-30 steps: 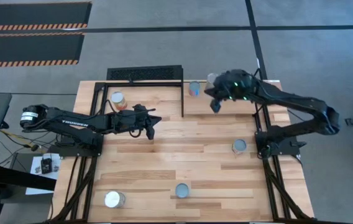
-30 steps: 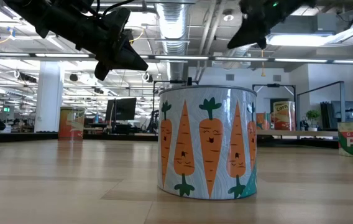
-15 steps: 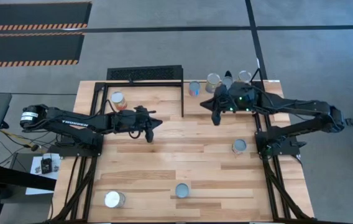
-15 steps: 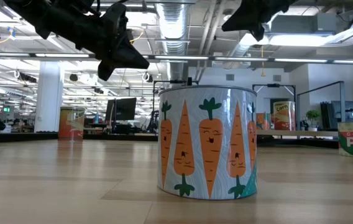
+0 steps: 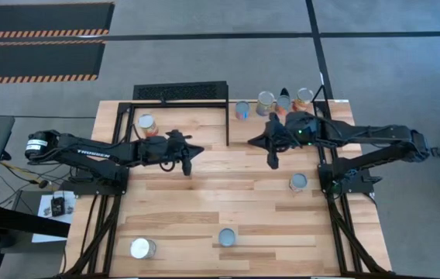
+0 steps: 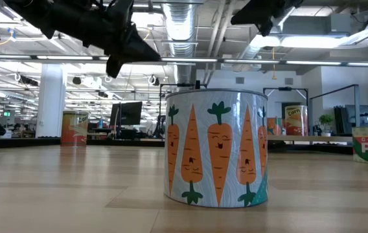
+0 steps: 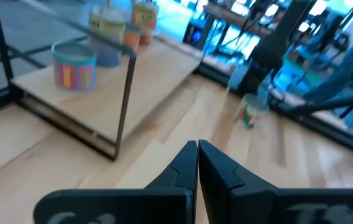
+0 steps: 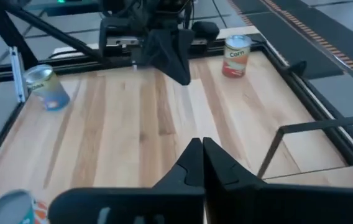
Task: Pick and place cans onto a shelf
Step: Put the canned peas on the shelf
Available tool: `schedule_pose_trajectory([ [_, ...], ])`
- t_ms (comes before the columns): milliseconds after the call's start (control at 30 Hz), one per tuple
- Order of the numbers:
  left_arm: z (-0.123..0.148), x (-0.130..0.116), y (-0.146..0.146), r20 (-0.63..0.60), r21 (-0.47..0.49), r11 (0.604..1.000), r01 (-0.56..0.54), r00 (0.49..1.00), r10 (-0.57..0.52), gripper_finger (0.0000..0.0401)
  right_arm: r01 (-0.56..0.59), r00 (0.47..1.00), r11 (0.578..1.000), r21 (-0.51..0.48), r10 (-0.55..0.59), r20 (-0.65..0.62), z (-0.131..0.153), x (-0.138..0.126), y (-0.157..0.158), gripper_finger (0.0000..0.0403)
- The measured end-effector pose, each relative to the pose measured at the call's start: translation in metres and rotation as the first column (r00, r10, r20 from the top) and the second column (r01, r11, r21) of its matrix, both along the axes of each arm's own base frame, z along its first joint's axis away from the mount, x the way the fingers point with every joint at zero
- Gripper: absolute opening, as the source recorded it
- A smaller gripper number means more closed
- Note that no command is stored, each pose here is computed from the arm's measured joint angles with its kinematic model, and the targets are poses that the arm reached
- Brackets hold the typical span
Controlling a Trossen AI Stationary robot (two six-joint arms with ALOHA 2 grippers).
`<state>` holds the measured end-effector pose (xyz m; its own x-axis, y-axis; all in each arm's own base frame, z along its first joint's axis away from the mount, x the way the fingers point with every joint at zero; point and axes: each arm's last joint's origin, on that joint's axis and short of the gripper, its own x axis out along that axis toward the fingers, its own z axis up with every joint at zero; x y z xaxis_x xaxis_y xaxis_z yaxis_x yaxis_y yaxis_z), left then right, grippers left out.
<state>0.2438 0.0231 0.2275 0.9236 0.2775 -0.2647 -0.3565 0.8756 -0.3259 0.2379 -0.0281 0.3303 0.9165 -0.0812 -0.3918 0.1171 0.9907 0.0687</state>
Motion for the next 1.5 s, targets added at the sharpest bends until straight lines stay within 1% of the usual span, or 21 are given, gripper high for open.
schedule_pose_trajectory([
  [67,0.004,0.001,0.000,0.039,0.006,1.000,0.004,0.999,-0.004,0.0000,-0.007,0.999,1.000,0.005,0.007,0.036,0.003,0.002,0.004,0.0004],
  [167,0.007,0.002,0.000,0.058,0.055,0.998,0.032,0.998,-0.035,0.0000,-0.024,0.992,1.000,-0.019,0.026,0.122,0.009,0.009,0.011,0.0005],
  [233,0.007,0.002,-0.001,0.053,0.076,0.996,0.041,0.998,-0.045,0.0000,0.005,0.989,1.000,-0.027,-0.001,0.149,0.008,0.017,0.013,0.0004],
  [333,0.008,0.001,-0.002,0.033,0.118,0.987,0.108,0.993,-0.112,0.0000,0.061,0.977,0.998,-0.010,-0.058,0.206,0.004,0.033,0.013,0.0003],
  [400,0.009,0.001,-0.003,0.032,0.148,0.981,0.128,0.991,-0.134,0.0000,0.066,0.976,0.998,-0.009,-0.063,0.207,-0.002,0.044,0.014,0.0003],
  [500,0.010,-0.001,-0.003,0.034,0.142,0.982,0.125,0.991,-0.131,0.0000,0.068,0.987,0.997,0.034,-0.072,0.143,-0.019,0.055,0.014,0.0003],
  [600,0.011,-0.002,-0.002,0.032,0.151,0.982,0.109,0.993,-0.115,0.0000,0.063,0.985,0.997,0.052,-0.070,0.155,-0.032,0.057,0.018,0.0003],
  [667,0.011,-0.003,-0.002,0.025,0.161,0.983,0.091,0.995,-0.096,0.0000,0.067,0.983,0.994,0.090,-0.082,0.167,-0.045,0.049,0.019,0.0003],
  [700,0.011,-0.003,-0.001,0.020,0.161,0.985,0.065,0.997,-0.069,0.0000,0.069,0.981,0.991,0.115,-0.088,0.173,-0.051,0.042,0.020,0.0003],
  [833,0.010,-0.005,0.001,0.010,0.119,0.992,-0.036,0.999,0.035,0.0000,0.092,0.976,0.974,0.208,-0.129,0.176,-0.069,0.011,0.020,0.0003],
  [900,0.011,-0.006,0.003,-0.029,0.118,0.990,-0.076,0.996,0.080,0.0000,0.096,0.974,0.967,0.238,-0.141,0.178,-0.073,-0.004,0.022,0.0003],
  [967,0.015,-0.007,0.003,-0.089,0.129,0.987,-0.094,0.990,0.106,0.0000,0.099,0.973,0.961,0.257,-0.148,0.179,-0.071,-0.016,0.022,0.0002],
  [1133,0.036,-0.012,0.007,-0.202,0.155,0.984,-0.093,0.972,0.124,0.0000,0.169,0.967,0.956,0.241,-0.208,0.147,-0.061,-0.042,0.020,0.0002],
  [1233,0.046,-0.019,0.011,-0.265,0.157,0.979,-0.131,0.949,0.170,0.0000,0.185,0.965,0.954,0.236,-0.222,0.140,-0.056,-0.058,0.021,0.0002],
  [1300,0.051,-0.024,0.015,-0.296,0.141,0.981,-0.131,0.940,0.168,0.0000,0.214,0.963,0.950,0.227,-0.244,0.117,-0.056,-0.067,0.021,0.0002],
  [1400,0.059,-0.033,0.020,-0.342,0.096,0.991,-0.095,0.932,0.122,0.0000,0.262,0.958,0.944,0.201,-0.279,0.062,-0.059,-0.079,0.023,0.0002],
  [1500,0.067,-0.044,0.026,-0.402,0.061,0.994,-0.096,0.909,0.112,0.0000,0.298,0.951,0.930,0.216,-0.308,0.012,-0.062,-0.090,0.025,0.0002],
])
